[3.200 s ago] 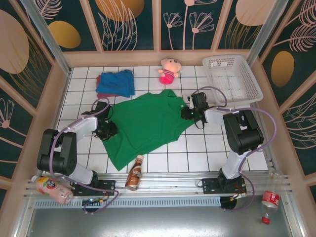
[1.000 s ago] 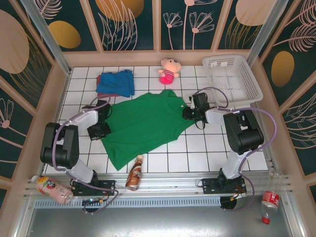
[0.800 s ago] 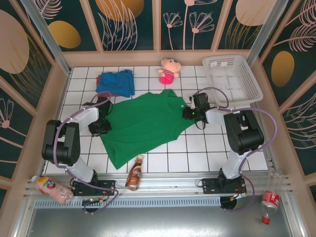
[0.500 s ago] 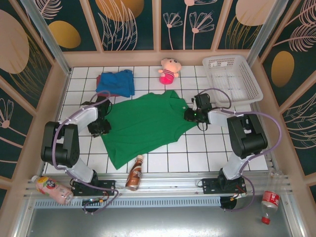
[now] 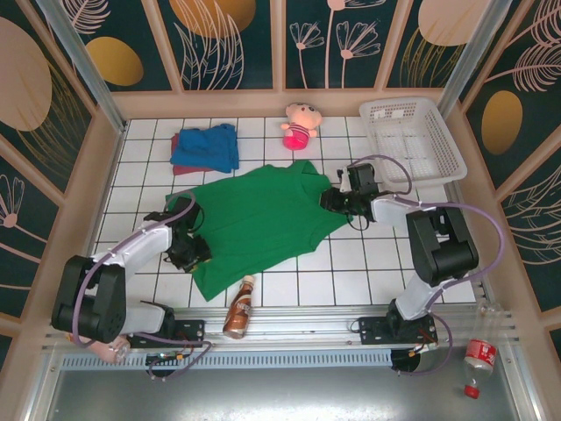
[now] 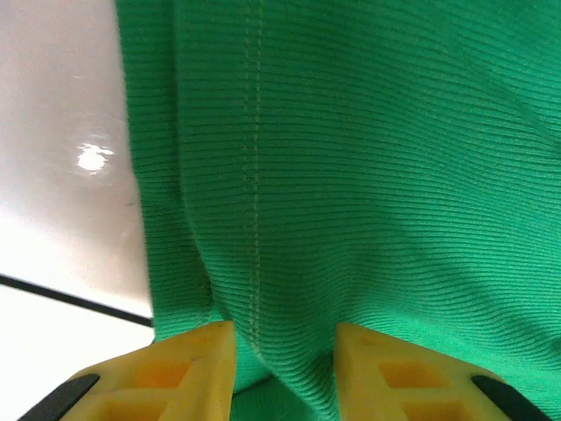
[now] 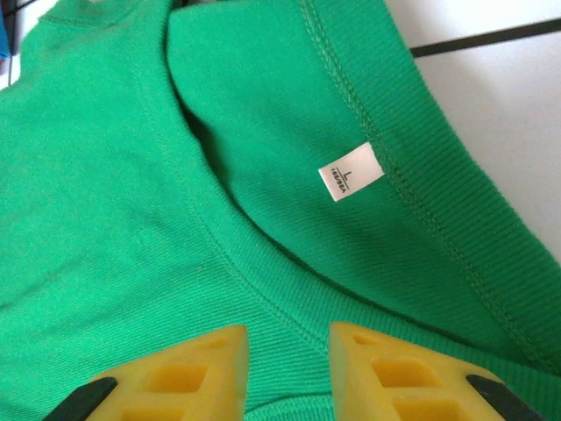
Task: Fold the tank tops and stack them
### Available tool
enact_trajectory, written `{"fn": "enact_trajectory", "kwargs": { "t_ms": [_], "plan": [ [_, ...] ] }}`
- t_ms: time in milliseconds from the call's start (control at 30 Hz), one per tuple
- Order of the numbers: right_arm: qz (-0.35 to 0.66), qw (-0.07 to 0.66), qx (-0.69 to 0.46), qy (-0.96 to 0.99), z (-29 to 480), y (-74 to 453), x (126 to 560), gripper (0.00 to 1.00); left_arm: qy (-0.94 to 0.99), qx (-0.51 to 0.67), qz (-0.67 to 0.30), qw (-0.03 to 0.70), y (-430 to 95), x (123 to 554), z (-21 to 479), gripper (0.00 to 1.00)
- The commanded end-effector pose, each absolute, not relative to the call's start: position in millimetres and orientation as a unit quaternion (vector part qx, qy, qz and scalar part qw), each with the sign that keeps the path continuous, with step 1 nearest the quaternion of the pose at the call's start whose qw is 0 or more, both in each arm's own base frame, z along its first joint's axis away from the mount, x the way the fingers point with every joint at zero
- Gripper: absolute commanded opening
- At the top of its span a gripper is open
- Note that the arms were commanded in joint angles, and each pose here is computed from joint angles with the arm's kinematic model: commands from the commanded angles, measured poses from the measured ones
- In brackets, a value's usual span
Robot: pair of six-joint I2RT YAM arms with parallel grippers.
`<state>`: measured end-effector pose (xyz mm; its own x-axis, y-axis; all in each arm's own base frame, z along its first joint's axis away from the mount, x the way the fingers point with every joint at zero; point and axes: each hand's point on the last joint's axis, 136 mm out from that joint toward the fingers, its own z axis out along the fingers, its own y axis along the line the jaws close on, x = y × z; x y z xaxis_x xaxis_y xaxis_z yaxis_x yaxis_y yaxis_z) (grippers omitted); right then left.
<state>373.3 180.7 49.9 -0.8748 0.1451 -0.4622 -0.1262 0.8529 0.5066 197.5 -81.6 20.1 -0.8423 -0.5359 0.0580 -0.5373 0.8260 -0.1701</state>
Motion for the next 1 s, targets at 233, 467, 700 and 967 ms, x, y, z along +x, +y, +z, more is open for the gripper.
{"fn": "enact_trajectory", "kwargs": {
  "t_ms": [233,467,700,967],
  "plan": [
    [0.216,0.201,0.055,0.954,3.0,150.5,354.5,0.29,-0.962,0.274,-0.007,-0.006,-51.0,198.0,8.9,0.22],
    [0.205,0.192,0.066,0.957,-2.9,139.7,345.5,0.29,-0.968,0.246,-0.051,-0.013,-39.7,210.7,27.0,0.16],
    [0.196,0.186,0.079,0.959,-6.2,131.1,335.7,0.29,-0.974,0.212,-0.080,0.019,-34.2,208.0,19.7,0.23],
    [0.230,0.230,0.079,0.942,39.0,132.8,345.7,0.34,-0.974,0.226,-0.019,-0.014,-58.9,237.7,45.6,0.34]
  ]
}}
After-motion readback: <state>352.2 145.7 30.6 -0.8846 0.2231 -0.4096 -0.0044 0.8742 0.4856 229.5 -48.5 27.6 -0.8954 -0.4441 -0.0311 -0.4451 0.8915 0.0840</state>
